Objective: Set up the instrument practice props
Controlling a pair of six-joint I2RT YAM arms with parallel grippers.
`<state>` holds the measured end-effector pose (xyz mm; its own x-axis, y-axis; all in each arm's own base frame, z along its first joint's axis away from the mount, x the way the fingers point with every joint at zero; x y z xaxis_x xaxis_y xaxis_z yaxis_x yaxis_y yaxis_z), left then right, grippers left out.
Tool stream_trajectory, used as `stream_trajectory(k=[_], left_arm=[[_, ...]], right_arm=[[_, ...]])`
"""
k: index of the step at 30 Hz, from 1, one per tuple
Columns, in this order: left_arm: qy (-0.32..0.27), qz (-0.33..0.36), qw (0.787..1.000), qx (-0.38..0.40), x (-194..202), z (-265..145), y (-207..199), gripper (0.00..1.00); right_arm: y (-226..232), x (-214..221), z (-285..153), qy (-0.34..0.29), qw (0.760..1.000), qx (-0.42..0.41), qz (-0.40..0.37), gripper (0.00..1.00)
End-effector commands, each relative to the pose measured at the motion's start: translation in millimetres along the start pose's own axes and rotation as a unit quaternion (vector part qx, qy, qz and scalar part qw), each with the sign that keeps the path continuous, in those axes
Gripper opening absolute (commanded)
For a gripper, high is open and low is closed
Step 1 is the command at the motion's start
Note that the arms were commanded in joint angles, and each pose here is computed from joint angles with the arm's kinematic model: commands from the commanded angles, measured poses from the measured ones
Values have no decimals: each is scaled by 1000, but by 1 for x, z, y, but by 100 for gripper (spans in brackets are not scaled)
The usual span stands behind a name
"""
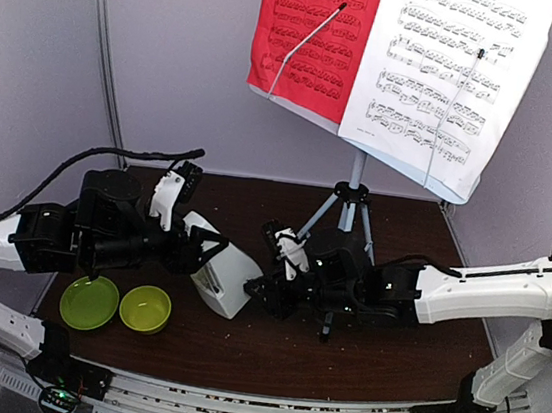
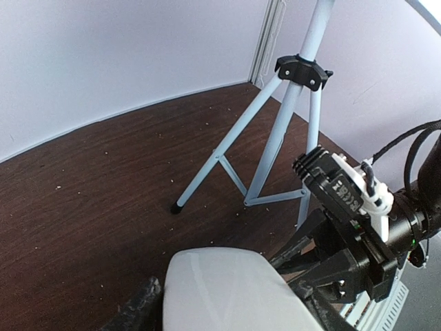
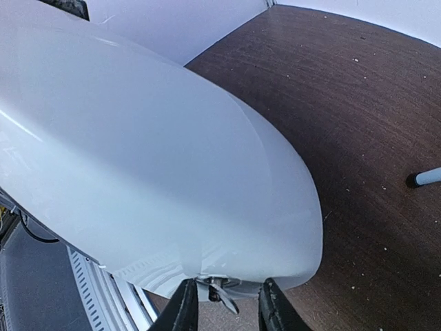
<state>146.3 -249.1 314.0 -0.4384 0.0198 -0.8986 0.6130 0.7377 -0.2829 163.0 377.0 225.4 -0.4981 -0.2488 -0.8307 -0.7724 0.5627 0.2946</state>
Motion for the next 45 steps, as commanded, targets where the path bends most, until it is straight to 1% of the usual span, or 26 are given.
stream_trajectory(k=[1, 5, 9, 11, 12, 19, 25, 31, 37, 45], left_arm=[[-109, -34, 992, 53, -52, -16, -18, 0], [-114, -30, 992, 55, -54, -16, -19, 0], [-120, -28, 991, 53, -57, -17, -19, 0], [-123, -27, 991, 53, -59, -17, -19, 0], [-124, -26, 990, 54, -60, -17, -20, 0], [-127, -21, 991, 46, -57, -16, -17, 0], [-129, -16, 991, 36, -50, -16, -12, 0], [-127, -26, 991, 22, -38, -13, -5, 0], [-129, -30, 991, 13, -35, -11, -2, 0], [-129, -30, 991, 11, -32, -10, -1, 0]], right_arm=[[-3, -11, 3, -19, 999, -1, 26, 30], [-6, -12, 4, -18, 999, -3, 32, 21], [-7, -14, 6, -16, 999, -6, 41, 10], [-9, -16, 7, -18, 998, -8, 55, 2], [-10, -17, 7, -22, 998, -10, 65, 0], [-21, -34, 4, -54, 986, -45, 148, 0], [-29, -40, 9, -56, 972, -79, 213, 0], [-37, -36, 15, -53, 962, -89, 252, 0], [-45, -31, 19, -59, 949, -101, 292, 0], [-55, -27, 20, -59, 940, -104, 321, 0]])
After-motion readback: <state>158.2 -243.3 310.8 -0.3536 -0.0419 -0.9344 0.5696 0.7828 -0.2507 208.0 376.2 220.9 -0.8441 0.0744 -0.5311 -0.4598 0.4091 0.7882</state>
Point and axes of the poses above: each gripper's point midway between its finger pads, its own z axis out along the fingers, its own y axis along the line the jaws close on, x = y × z, the point moved 7 cm from there along -z, back along the fingers, and after that the axes turned 4 degrees about -z, right-handed, at the moved point
